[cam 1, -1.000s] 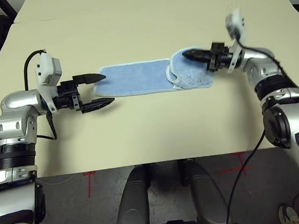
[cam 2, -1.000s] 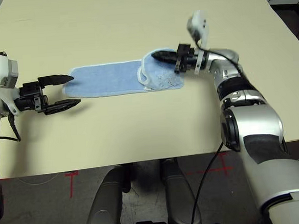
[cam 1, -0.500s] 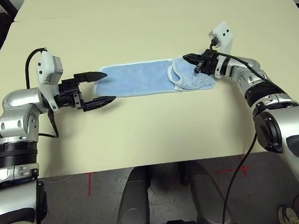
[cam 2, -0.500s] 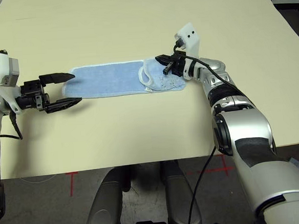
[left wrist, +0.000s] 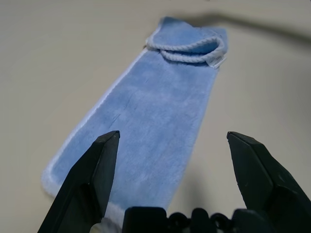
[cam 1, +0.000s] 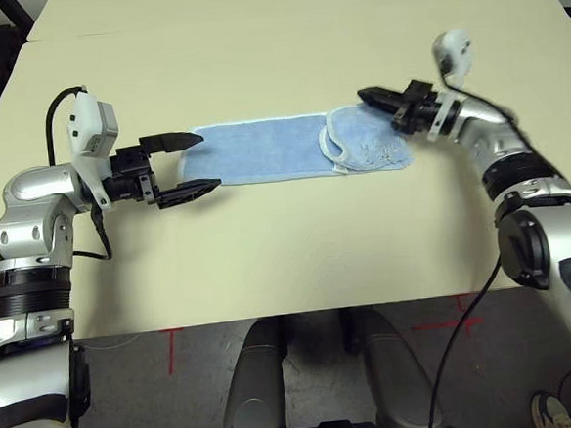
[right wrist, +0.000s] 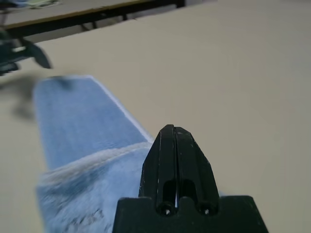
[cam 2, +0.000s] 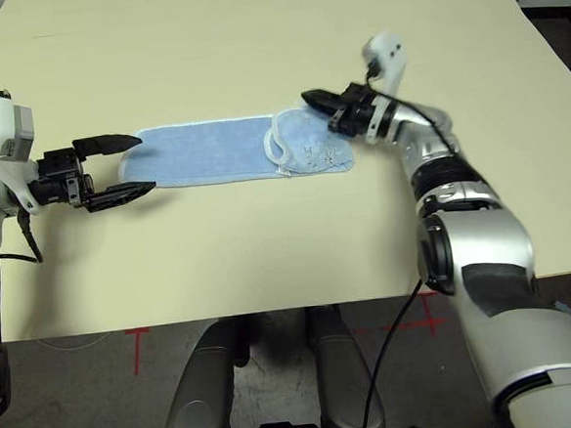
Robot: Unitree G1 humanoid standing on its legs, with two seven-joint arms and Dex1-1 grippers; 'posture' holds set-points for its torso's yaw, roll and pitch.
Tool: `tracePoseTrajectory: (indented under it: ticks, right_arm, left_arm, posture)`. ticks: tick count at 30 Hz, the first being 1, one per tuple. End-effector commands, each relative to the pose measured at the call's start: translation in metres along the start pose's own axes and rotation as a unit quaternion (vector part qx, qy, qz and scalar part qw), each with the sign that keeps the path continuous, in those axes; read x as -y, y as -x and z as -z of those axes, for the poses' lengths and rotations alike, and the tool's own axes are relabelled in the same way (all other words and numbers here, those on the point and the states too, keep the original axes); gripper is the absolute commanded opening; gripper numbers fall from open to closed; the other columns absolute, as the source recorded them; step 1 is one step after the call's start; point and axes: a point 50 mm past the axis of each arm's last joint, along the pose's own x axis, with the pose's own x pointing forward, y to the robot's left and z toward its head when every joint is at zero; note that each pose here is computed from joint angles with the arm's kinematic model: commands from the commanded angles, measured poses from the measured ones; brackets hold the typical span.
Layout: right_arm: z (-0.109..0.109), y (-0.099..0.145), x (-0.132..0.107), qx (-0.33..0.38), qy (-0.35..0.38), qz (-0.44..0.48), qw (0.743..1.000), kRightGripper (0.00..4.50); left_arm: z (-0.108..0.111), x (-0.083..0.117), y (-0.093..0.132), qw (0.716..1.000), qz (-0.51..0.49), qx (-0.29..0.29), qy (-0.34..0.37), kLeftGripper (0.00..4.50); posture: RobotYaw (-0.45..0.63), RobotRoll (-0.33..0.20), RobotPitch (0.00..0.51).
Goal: Fold the towel and set it aside.
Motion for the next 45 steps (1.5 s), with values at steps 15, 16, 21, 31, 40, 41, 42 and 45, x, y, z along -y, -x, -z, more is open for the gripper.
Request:
tracePoseTrajectory:
  ticks: [15, 16, 21, 31, 40, 41, 42, 45]
  right_arm:
    - [0.032, 0.055, -0.026, -0.107, 0.038, -0.095, 0.989, 0.02]
    - [0.033, 0.055, -0.027, -0.109, 0.042, -0.099, 0.988, 0.02]
    - [0.030, 0.059, -0.028, -0.113, 0.064, -0.113, 0.985, 0.50]
    - [0.026, 0.057, -0.028, -0.094, 0.055, -0.118, 0.987, 3.95]
    - [0.031, 0.051, -0.037, -0.081, 0.019, -0.120, 0.989, 4.47]
    - [0.031, 0.051, -0.038, -0.080, 0.018, -0.120, 0.989, 4.47]
    - [0.032, 0.050, -0.038, -0.079, 0.017, -0.120, 0.990, 4.47]
    - [0.032, 0.049, -0.041, -0.077, 0.015, -0.120, 0.990, 4.47]
  left_arm:
    - [0.009, 0.000, -0.006, 1.000, 0.007, -0.005, 0.009, 4.50]
    - [0.009, 0.000, -0.005, 1.000, 0.007, -0.006, 0.010, 4.50]
    - [0.011, 0.001, -0.004, 1.000, 0.004, -0.006, 0.014, 4.50]
    - [0.005, -0.011, 0.007, 0.994, -0.093, -0.004, 0.060, 4.50]
    - [-0.025, -0.017, 0.037, 0.918, -0.178, -0.038, 0.353, 4.50]
    - [-0.025, -0.013, 0.039, 0.911, -0.170, -0.041, 0.373, 4.50]
    - [-0.026, -0.009, 0.040, 0.906, -0.165, -0.044, 0.387, 4.50]
    - [-0.019, -0.002, 0.049, 0.878, -0.180, -0.056, 0.440, 4.50]
  posture:
    - [0.06, 0.000, 0.298]
    - [0.06, 0.000, 0.298]
    - [0.07, 0.000, 0.293]
    - [0.12, 0.000, 0.273]
    - [0.14, 0.000, 0.288]
    - [0.15, 0.000, 0.289]
    - [0.15, 0.000, 0.289]
    - [0.14, 0.000, 0.290]
